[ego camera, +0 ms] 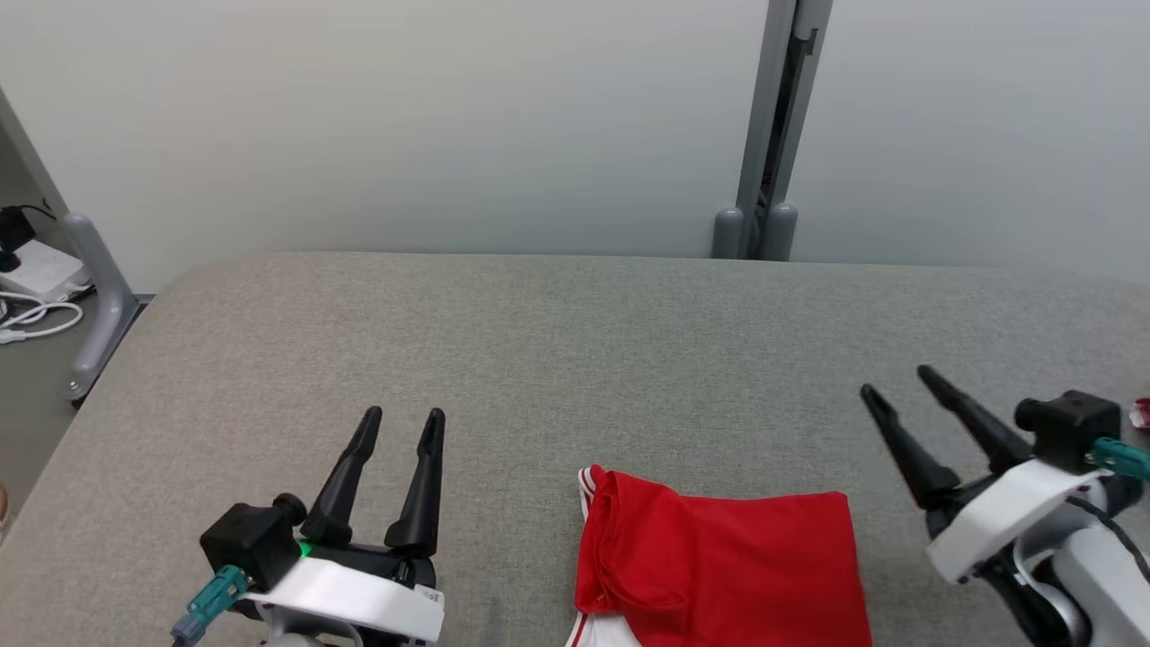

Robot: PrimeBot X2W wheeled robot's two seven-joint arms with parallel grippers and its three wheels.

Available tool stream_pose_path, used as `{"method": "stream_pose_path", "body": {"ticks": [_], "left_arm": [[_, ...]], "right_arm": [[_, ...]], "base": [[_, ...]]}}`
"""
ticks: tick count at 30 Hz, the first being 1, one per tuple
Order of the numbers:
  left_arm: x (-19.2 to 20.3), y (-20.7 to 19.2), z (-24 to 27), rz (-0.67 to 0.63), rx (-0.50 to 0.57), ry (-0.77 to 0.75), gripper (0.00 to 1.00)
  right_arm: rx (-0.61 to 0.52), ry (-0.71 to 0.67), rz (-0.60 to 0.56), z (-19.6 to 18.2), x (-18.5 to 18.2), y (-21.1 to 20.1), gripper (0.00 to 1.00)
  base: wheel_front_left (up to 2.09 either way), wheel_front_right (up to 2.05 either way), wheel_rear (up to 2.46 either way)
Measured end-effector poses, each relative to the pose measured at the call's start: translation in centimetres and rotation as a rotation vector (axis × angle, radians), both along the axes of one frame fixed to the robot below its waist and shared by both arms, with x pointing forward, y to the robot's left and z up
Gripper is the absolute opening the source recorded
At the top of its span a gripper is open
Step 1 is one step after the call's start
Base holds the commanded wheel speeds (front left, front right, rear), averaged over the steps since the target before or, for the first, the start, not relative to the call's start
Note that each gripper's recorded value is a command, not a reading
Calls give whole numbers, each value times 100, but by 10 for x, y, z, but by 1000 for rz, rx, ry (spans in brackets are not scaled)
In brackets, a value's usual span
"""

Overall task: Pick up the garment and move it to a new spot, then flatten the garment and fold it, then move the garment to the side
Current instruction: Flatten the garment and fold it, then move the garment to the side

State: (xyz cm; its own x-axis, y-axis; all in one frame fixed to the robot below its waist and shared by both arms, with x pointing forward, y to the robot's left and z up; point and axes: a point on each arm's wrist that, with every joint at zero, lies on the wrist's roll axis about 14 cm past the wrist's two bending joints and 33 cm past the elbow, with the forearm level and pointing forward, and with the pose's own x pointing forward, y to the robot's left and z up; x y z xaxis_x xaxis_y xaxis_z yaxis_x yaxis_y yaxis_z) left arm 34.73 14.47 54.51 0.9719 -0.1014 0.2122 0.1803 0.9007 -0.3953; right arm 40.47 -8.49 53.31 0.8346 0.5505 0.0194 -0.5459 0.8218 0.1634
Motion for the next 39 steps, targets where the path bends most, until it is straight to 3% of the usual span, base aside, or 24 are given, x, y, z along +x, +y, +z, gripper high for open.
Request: {"method": "stream_pose_path", "body": {"ticks": [4,9,16,26,27,28,29,33,39], "left_arm": [[3,2,9,22,33,-26,100],[0,1,-2,29,35,7,100],[-6,-3,-15,21,65,42,100],[-12,0,-21,32,58,62,100],[-12,0,-21,34,57,62,100],[-12,1,-21,36,57,63,100],[-12,1,-21,37,56,63,100],[-14,1,-24,38,51,74,100],[-18,2,-30,48,50,93,100]], "right_arm": [[-90,-130,-122,16,1,-45,100],[-141,-189,-228,16,-12,-73,100],[-136,-163,-299,-1,-27,-81,100],[-151,-132,-287,-16,-31,-72,100],[-152,-131,-285,-16,-30,-72,96],[-152,-128,-280,-17,-30,-71,6],[-157,-128,-270,-18,-30,-68,0],[-174,-108,-174,-29,-35,-39,0],[-191,-27,73,-62,-59,31,0]], "base": [[0,0,0],[0,0,0],[0,0,0],[0,0,0],[0,0,0],[0,0,0],[0,0,0],[0,0,0],[0,0,0]]}}
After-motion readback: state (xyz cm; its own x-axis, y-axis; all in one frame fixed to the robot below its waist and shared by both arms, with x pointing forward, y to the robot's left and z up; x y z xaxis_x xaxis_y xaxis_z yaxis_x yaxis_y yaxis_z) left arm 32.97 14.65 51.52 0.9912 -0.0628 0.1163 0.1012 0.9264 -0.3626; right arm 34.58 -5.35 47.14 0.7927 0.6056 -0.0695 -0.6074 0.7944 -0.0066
